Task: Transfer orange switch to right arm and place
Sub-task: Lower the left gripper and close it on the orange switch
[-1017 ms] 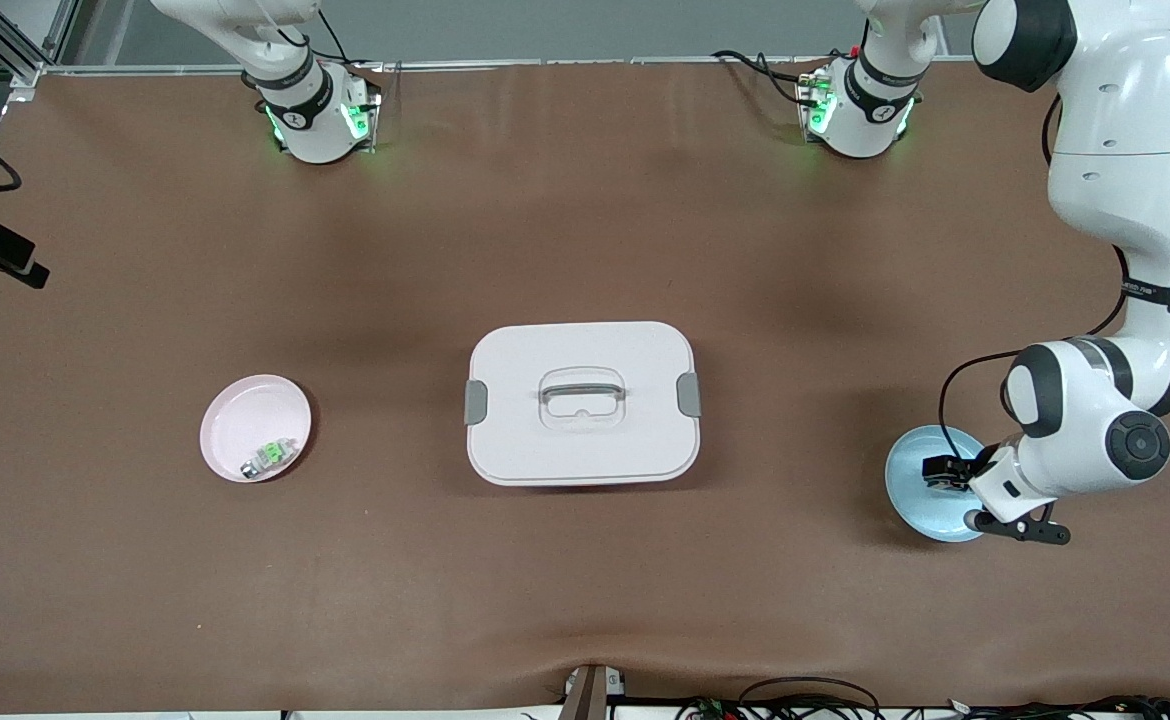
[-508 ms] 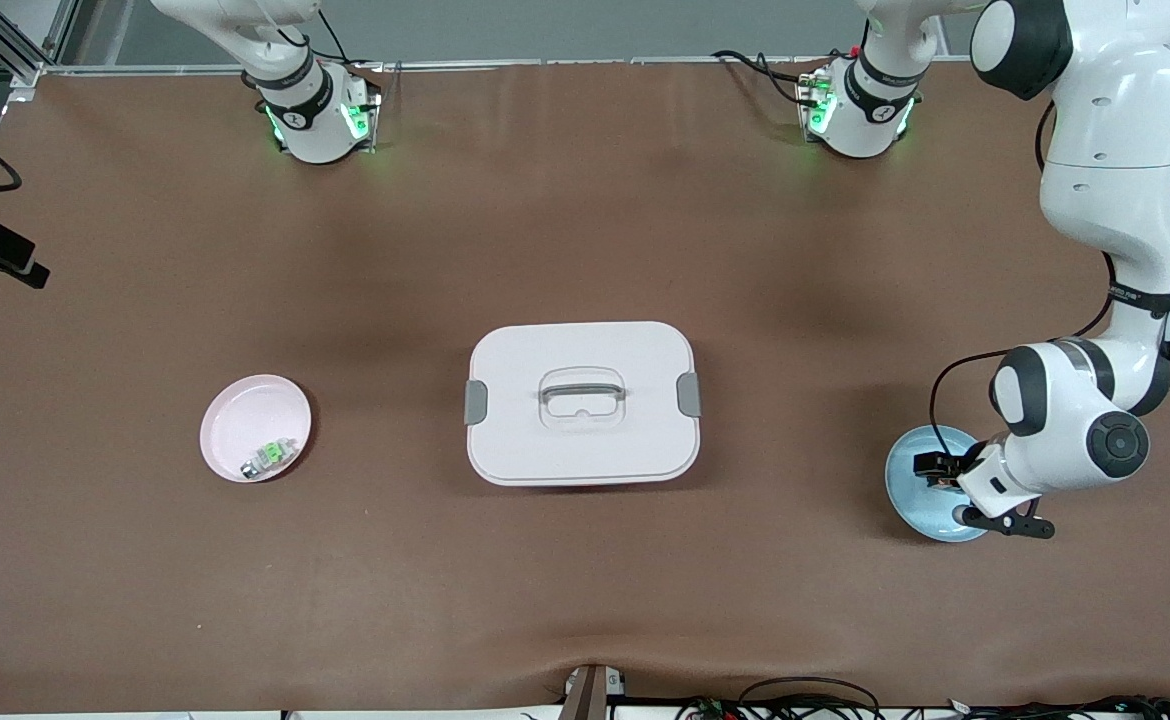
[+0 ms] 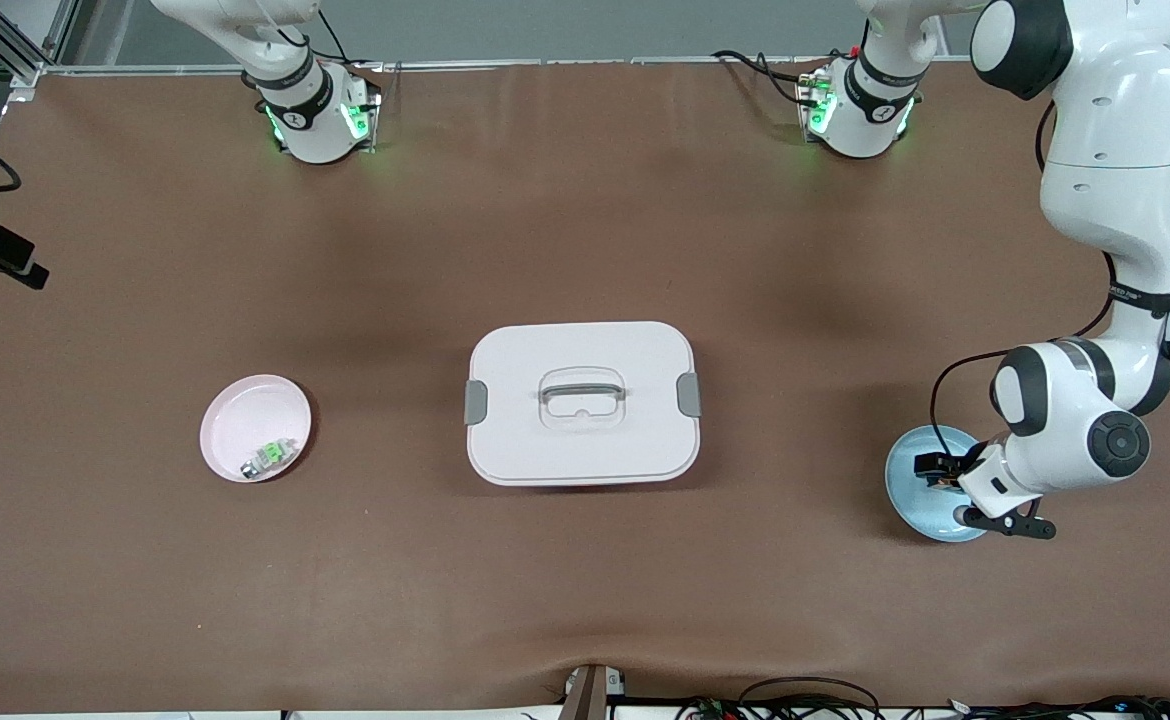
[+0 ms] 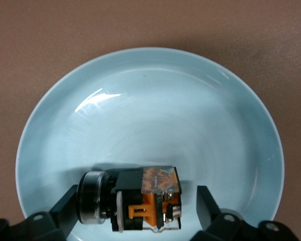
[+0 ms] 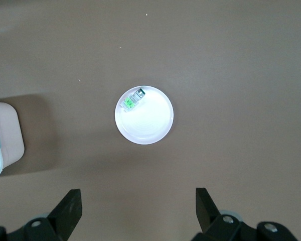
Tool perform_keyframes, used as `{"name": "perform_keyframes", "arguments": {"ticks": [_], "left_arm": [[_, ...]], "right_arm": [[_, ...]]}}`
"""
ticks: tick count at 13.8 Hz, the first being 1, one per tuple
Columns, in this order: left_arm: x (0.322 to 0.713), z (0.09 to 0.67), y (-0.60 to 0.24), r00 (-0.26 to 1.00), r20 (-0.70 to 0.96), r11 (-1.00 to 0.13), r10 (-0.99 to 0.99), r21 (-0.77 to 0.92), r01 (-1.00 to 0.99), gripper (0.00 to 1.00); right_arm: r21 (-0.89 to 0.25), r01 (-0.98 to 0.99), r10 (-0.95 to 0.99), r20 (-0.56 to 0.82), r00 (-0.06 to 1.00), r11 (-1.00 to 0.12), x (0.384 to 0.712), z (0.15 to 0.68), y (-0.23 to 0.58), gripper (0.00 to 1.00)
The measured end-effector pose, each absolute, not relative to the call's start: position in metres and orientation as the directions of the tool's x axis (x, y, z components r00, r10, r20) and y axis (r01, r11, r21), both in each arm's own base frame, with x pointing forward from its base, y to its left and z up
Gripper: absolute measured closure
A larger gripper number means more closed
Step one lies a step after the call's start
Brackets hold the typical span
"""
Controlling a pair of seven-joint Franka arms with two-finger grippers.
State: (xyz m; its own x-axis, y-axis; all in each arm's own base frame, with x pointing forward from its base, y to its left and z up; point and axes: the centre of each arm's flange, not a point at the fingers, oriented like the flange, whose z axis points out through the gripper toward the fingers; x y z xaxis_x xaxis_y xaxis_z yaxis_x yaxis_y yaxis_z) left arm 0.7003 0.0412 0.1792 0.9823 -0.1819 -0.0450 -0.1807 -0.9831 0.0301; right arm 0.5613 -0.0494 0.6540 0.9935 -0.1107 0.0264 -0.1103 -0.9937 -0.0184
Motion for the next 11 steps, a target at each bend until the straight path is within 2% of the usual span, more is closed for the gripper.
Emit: {"name": "perform_keyframes", "arguments": {"ticks": [2,11], "left_arm": [[0.701,0.180,0.041,0.982,-0.043,-0.983,-0.182,0.030,-0.181,0.28],[0.705,0.190,0.045,0.984,-0.029,-0.984,-0.175,0.027,-0.174,0.28]], "right_arm": [[-0.018,-0.110,-0.111,0.027,0.993,-0.994,0.561,0.654,-0.049,0.00],[-0.018,-0.113,-0.113,0.029,0.993,-0.993,0.562,0.653,-0.051,0.00]]}}
